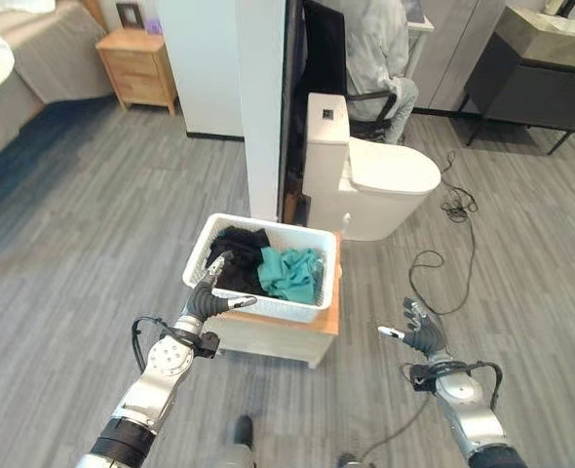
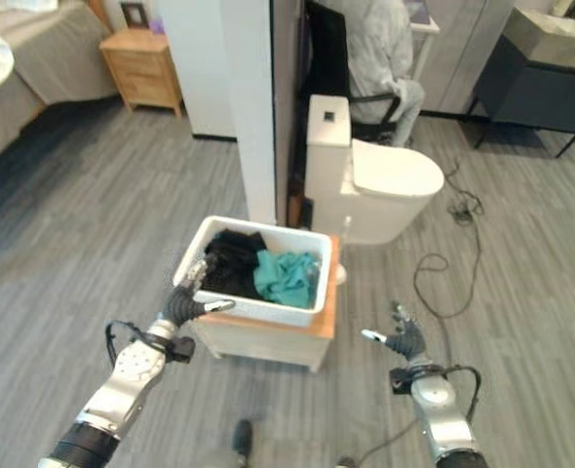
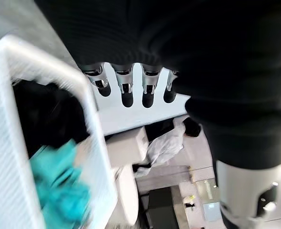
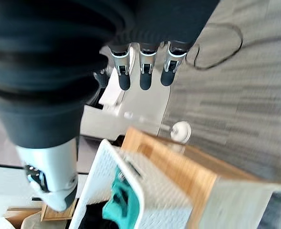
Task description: Grab the laundry basket,head to the washer,open it,put in the laundry and shut it.
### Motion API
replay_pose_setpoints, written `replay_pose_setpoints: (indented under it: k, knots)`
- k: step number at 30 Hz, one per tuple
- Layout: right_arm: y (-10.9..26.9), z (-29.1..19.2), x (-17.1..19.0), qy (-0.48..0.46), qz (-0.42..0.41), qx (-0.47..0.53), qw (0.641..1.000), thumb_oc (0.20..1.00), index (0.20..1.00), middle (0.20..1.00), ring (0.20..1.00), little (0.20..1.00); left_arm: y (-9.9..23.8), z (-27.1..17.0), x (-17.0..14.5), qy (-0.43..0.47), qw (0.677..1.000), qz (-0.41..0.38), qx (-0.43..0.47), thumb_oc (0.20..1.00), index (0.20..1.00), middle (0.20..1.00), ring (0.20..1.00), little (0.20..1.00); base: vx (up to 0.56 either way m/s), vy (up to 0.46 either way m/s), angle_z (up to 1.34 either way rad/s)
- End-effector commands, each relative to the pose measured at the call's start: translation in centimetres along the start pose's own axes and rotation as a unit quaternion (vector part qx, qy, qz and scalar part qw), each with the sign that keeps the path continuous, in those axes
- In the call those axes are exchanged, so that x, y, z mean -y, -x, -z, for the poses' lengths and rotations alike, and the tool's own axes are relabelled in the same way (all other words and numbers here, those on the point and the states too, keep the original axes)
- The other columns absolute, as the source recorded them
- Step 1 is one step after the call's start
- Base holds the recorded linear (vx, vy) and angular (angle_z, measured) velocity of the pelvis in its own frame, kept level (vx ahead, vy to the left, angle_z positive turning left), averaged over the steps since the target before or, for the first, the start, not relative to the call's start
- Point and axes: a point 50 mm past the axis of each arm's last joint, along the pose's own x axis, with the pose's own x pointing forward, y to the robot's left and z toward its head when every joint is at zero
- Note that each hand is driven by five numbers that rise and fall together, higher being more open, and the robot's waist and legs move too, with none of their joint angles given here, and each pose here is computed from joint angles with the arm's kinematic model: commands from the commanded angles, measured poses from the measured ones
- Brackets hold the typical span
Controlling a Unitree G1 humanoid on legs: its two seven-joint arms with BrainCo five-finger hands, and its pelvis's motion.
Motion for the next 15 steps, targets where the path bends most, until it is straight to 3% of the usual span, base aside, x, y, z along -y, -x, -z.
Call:
replay_pose_setpoints:
  k: [1, 8, 15]
  knots:
    - [-1.1, -3.1, 1.1, 0.014, 0.010, 0.065, 0.998, 1.000, 1.000, 1.000, 1.000, 1.000, 0.1, -1.7, -1.9, -0.032, 0.998, -0.029, 0.047, 1.000, 1.000, 1.000, 1.000, 1.000, 0.14, 0.166, -0.40]
    - [-1.4, -4.4, 1.1, 0.035, -0.003, 0.081, 0.996, 1.000, 1.000, 1.000, 1.000, 1.000, 0.2, -2.2, -4.9, -0.087, 0.992, -0.081, 0.044, 1.000, 1.000, 1.000, 1.000, 1.000, 0.12, 0.038, -0.26]
    - [-2.5, -8.5, 1.6, 0.056, 0.001, 0.146, 0.988, 1.000, 1.000, 1.000, 1.000, 1.000, -3.7, -5.4, -6.1, -0.157, 0.977, -0.117, 0.080, 1.000, 1.000, 1.000, 1.000, 1.000, -0.07, -0.058, 0.23]
